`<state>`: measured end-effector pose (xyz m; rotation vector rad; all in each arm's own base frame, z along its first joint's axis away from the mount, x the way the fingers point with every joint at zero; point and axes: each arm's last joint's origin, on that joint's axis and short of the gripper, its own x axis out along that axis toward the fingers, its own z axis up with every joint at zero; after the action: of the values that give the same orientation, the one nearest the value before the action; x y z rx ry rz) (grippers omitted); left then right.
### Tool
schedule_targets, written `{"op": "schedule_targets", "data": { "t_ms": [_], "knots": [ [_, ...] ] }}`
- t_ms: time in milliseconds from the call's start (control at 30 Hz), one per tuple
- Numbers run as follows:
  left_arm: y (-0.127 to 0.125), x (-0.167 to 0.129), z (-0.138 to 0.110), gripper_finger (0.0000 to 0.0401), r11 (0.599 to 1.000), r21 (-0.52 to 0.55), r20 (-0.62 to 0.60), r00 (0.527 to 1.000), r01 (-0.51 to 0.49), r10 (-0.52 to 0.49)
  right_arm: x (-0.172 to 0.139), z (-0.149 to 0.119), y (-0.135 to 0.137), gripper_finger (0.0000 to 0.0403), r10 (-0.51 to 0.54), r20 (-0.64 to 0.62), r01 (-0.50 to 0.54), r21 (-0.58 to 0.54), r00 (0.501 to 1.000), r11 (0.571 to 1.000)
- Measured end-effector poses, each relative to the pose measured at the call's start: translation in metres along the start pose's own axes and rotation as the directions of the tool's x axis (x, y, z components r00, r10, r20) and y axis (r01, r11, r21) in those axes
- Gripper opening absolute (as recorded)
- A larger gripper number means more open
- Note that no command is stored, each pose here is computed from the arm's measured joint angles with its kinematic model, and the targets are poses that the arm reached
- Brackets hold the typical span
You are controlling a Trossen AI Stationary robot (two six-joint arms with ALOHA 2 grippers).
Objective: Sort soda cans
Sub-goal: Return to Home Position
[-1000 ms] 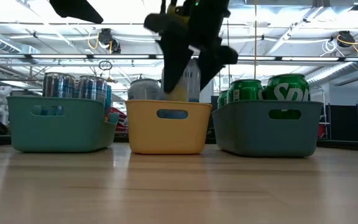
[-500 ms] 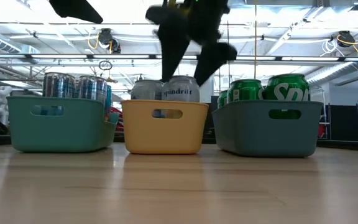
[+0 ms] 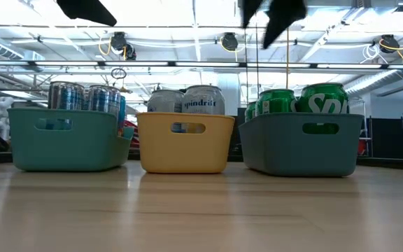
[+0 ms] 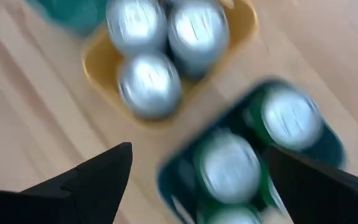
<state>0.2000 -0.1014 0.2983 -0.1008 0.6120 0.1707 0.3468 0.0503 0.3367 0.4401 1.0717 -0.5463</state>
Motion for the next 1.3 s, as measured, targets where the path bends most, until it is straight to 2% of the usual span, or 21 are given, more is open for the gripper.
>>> {"op": "schedule_targets", "data": {
  "t_ms": [67,167,233,300,367,467,600,633,733,833,933,1067,1200,1233,1300],
  "knots": [
    [0.0,0.0,0.0,0.0396,1.0,0.014,0.0,1.0,0.002,-0.002,-0.015,-0.009,-0.009,0.0359,0.0,-0.07,-0.003,-0.042,0.998,0.999],
    [-0.001,0.0,0.0,0.0396,0.999,-0.032,-0.014,0.999,0.034,-0.034,-0.037,-0.029,-0.023,0.0359,-0.06,-0.179,0.039,-0.119,0.982,0.992],
    [0.0,-0.001,0.001,0.0396,0.999,-0.038,0.01,1.0,0.006,-0.006,-0.051,-0.04,-0.03,0.0359,-0.088,-0.208,0.062,-0.131,0.974,0.989],
    [0.003,-0.001,0.006,0.0396,0.998,-0.047,0.06,0.997,-0.036,0.039,-0.061,-0.049,-0.032,0.0359,-0.038,-0.175,0.008,-0.167,0.984,0.986],
    [0.009,0.0,0.008,0.0396,0.998,-0.005,0.064,0.996,-0.06,0.06,-0.069,-0.057,-0.032,0.0359,0.019,-0.138,-0.052,-0.235,0.99,0.971],
    [0.024,0.01,0.009,0.0396,0.999,-0.023,0.067,0.997,-0.033,0.034,-0.079,-0.073,-0.039,0.0359,0.042,-0.135,-0.082,-0.308,0.99,0.948],
    [0.048,0.031,0.002,0.0396,0.992,0.013,0.101,0.986,0.129,-0.13,-0.08,-0.086,-0.054,0.0359,0.003,-0.074,-0.025,-0.303,0.997,0.953],
    [0.055,0.033,-0.001,0.0396,0.99,0.011,0.108,0.984,0.138,-0.138,-0.079,-0.089,-0.058,0.0359,-0.015,-0.057,-0.003,-0.307,0.998,0.952],
    [0.082,0.025,-0.011,0.0396,0.999,-0.032,0.152,0.988,0.043,-0.037,-0.074,-0.1,-0.072,0.0359,-0.058,-0.032,0.046,-0.291,0.998,0.956],
    [0.102,0.004,-0.029,0.0396,0.998,-0.053,0.258,0.965,-0.028,0.041,-0.067,-0.11,-0.085,0.0359,-0.08,-0.032,0.07,-0.226,0.996,0.972],
    [0.116,-0.009,-0.057,0.0396,0.996,-0.083,0.41,0.91,-0.032,0.064,-0.06,-0.118,-0.093,0.0359,-0.052,-0.015,0.049,-0.174,0.999,0.984],
    [0.121,-0.009,-0.098,0.0396,0.989,-0.107,0.574,0.819,0.098,-0.019,-0.053,-0.123,-0.096,0.0359,0.031,0.038,-0.025,-0.136,0.999,0.99],
    [0.121,-0.003,-0.129,0.0396,0.972,-0.108,0.663,0.744,0.21,-0.086,-0.048,-0.124,-0.095,0.0359,0.103,0.092,-0.095,-0.083,0.99,0.992],
    [0.121,0.0,-0.137,0.0396,0.971,-0.105,0.669,0.737,0.214,-0.09,-0.047,-0.124,-0.095,0.0359,0.116,0.102,-0.109,-0.068,0.988,0.992],
    [0.123,0.002,-0.147,0.0396,0.977,-0.138,0.633,0.773,0.163,-0.039,-0.047,-0.124,-0.095,0.0359,0.131,0.112,-0.125,-0.055,0.985,0.991]
  ]
}}
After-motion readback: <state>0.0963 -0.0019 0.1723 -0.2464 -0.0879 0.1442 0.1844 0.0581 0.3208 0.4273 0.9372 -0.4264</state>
